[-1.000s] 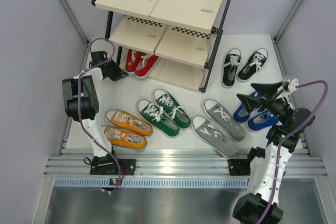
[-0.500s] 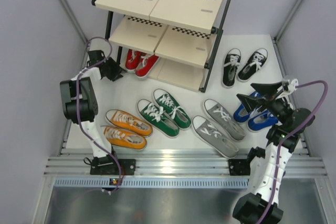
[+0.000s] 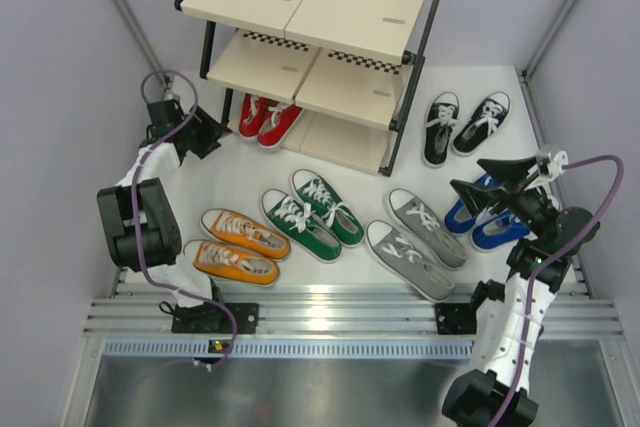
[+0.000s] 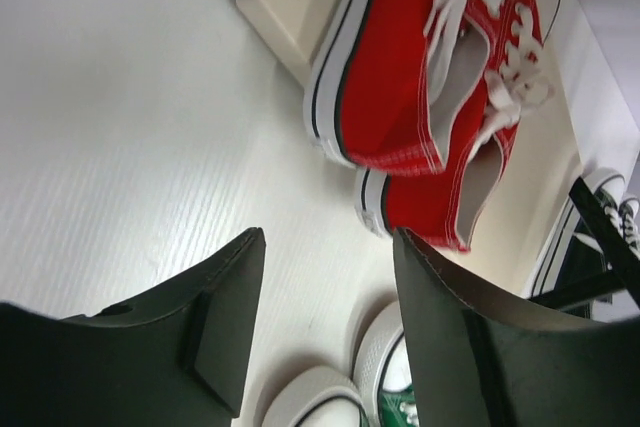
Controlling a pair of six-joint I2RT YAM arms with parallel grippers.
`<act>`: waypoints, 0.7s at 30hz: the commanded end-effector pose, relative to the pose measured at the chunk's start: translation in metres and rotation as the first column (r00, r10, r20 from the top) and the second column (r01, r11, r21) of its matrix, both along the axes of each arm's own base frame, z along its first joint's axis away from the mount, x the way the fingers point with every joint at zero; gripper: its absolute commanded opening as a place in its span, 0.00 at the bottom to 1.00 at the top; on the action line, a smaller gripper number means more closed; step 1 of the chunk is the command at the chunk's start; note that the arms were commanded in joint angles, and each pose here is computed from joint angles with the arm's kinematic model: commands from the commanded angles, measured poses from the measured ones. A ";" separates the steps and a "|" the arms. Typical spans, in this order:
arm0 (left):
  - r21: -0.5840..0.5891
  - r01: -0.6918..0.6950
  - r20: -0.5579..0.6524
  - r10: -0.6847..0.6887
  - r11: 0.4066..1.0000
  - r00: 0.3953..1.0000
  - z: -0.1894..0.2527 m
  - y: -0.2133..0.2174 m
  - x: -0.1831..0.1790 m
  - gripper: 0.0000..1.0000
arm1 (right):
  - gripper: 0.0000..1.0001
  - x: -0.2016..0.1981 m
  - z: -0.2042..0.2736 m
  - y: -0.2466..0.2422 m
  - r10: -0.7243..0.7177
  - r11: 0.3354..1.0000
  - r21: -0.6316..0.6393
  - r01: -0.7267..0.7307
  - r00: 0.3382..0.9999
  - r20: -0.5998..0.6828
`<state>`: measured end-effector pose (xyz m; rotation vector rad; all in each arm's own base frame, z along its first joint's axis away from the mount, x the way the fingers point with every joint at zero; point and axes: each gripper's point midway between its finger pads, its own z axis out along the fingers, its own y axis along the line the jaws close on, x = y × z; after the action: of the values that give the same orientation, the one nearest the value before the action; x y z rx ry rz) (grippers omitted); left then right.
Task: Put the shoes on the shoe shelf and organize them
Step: Adjust the shoe at the shoe shelf, then pick up the shoe at the center of the board.
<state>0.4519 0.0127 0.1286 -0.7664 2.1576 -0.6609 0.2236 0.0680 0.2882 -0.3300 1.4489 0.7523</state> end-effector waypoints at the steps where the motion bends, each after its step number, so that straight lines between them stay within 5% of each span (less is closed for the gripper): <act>1: 0.019 0.070 0.133 -0.072 0.997 0.989 0.043 -0.010 -0.013 0.60 | 0.99 -0.002 0.009 -0.002 -0.002 0.998 -0.056 0.005 0.998 0.059; 6: 0.025 0.172 0.217 -0.174 0.985 0.961 0.068 -0.035 -0.056 0.75 | 0.99 -0.008 0.009 0.009 0.093 0.984 -0.158 -0.077 0.991 0.095; 8: 0.011 0.220 0.263 -0.215 0.976 0.941 0.080 -0.049 -0.082 0.85 | 0.99 -0.009 -0.002 0.017 0.160 0.977 -0.144 -0.159 0.987 -0.007; 9: 0.009 0.232 0.272 -0.225 0.973 0.936 0.080 -0.053 -0.091 0.88 | 0.99 -0.008 -0.005 0.020 0.206 0.951 -0.246 -0.188 0.978 0.046; 11: 0.039 0.253 0.339 -0.251 0.967 0.906 0.098 -0.062 -0.114 0.98 | 0.99 -0.015 -0.019 0.036 0.273 0.928 -0.235 -0.290 0.956 -0.103; 13: 0.056 0.254 0.378 -0.256 0.966 0.890 0.100 -0.068 -0.137 0.98 | 0.99 -0.016 -0.015 0.047 0.331 0.861 -0.384 -0.335 0.940 -0.078; 14: 0.058 0.248 0.387 -0.251 0.967 0.887 0.100 -0.069 -0.144 0.98 | 0.99 -0.025 -0.027 0.068 0.415 0.813 -0.372 -0.448 0.894 -0.168; 21: 0.079 0.389 0.460 -0.380 0.918 0.803 0.103 -0.107 -0.196 0.98 | 0.99 -0.010 -0.069 0.123 0.407 0.506 -0.703 -0.500 0.857 -0.316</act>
<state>0.2745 -0.0763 0.2284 -0.2547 1.8680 -0.8988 0.2053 0.1979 0.2472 -1.2293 1.6786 0.8141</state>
